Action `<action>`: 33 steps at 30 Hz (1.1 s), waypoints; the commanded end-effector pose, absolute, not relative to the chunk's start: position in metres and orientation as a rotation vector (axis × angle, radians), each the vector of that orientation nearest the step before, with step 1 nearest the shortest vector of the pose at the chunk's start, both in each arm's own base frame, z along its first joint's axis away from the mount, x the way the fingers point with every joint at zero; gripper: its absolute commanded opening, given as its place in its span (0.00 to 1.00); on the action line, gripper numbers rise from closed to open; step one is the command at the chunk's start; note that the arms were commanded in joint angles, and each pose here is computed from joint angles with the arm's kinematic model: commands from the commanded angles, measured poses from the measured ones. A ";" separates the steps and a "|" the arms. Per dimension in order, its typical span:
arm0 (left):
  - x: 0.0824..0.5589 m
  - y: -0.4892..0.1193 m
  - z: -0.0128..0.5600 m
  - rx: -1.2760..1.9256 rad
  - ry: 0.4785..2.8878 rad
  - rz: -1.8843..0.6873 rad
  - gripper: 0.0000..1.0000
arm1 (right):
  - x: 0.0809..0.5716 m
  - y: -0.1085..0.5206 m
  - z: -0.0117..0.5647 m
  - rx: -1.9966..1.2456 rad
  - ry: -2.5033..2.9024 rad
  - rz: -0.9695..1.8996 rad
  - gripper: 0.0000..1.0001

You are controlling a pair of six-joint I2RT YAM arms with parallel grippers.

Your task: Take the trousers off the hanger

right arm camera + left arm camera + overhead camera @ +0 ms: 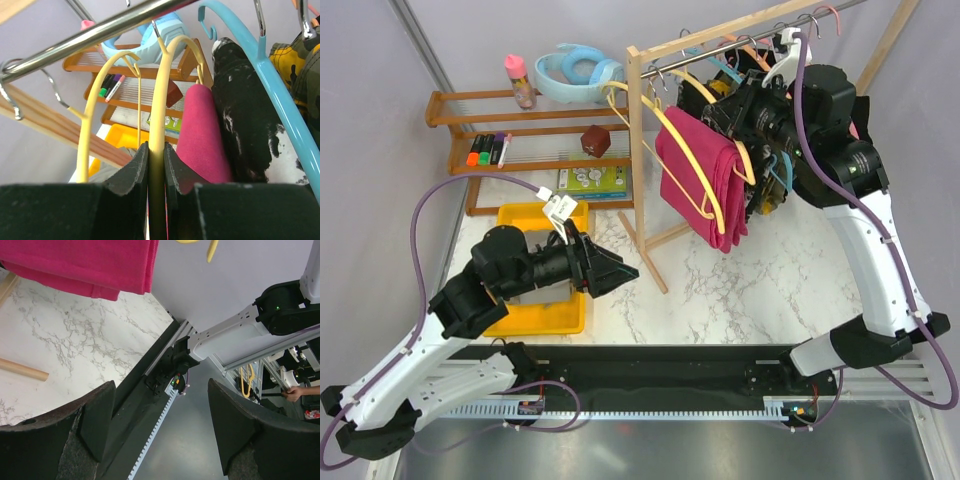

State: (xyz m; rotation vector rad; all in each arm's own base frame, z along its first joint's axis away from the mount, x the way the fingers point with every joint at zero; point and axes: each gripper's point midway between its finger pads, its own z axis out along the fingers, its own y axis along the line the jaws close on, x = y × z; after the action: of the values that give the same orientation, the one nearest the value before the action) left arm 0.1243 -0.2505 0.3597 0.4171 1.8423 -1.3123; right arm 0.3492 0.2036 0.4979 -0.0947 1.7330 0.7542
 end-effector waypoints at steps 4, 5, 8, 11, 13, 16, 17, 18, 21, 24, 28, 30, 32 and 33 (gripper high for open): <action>0.122 -0.248 0.377 0.388 1.807 -1.339 0.81 | 0.343 0.190 0.564 -0.046 1.490 0.774 0.00; 0.122 -0.248 0.376 0.392 1.808 -1.340 0.81 | 0.343 0.189 0.558 -0.039 1.501 0.768 0.00; 0.120 -0.250 0.373 0.407 1.818 -1.345 0.79 | 0.343 0.185 0.545 -0.023 1.525 0.745 0.00; 0.118 -0.257 0.363 0.448 1.849 -1.354 0.76 | 0.341 0.182 0.527 -0.009 1.561 0.733 0.00; 0.120 -0.263 0.355 0.458 1.870 -1.338 0.74 | 0.339 0.181 0.518 0.000 1.576 0.734 0.00; 0.120 -0.271 0.345 0.452 1.855 -1.283 0.72 | 0.326 0.174 0.508 0.025 1.588 0.741 0.00; 0.126 -0.273 0.351 0.427 1.799 -1.259 0.72 | 0.326 0.175 0.497 0.035 1.611 0.748 0.00; 0.126 -0.276 0.353 0.422 1.772 -1.257 0.71 | 0.324 0.174 0.494 0.041 1.616 0.749 0.00; 0.123 -0.287 0.350 0.428 1.712 -1.227 0.70 | 0.312 0.172 0.485 0.050 1.632 0.775 0.00; 0.115 -0.304 0.347 0.473 1.683 -1.150 0.69 | 0.301 0.170 0.477 0.060 1.651 0.791 0.00; 0.091 -0.327 0.359 0.551 1.588 -1.014 0.70 | 0.284 0.168 0.463 0.068 1.676 0.828 0.00; 0.090 -0.337 0.363 0.519 1.554 -0.960 0.70 | 0.278 0.169 0.459 0.076 1.685 0.856 0.00; 0.087 -0.343 0.364 0.502 1.533 -0.913 0.72 | 0.269 0.168 0.454 0.074 1.690 0.873 0.00; 0.086 -0.351 0.356 0.512 1.542 -0.883 0.72 | 0.267 0.166 0.452 0.079 1.692 0.869 0.00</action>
State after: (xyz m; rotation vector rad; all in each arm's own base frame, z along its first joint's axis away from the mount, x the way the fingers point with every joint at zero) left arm 0.0590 -0.3495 0.3161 0.7015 1.6746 -1.0489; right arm 0.2811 0.1683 0.3983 0.0653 1.8987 0.7604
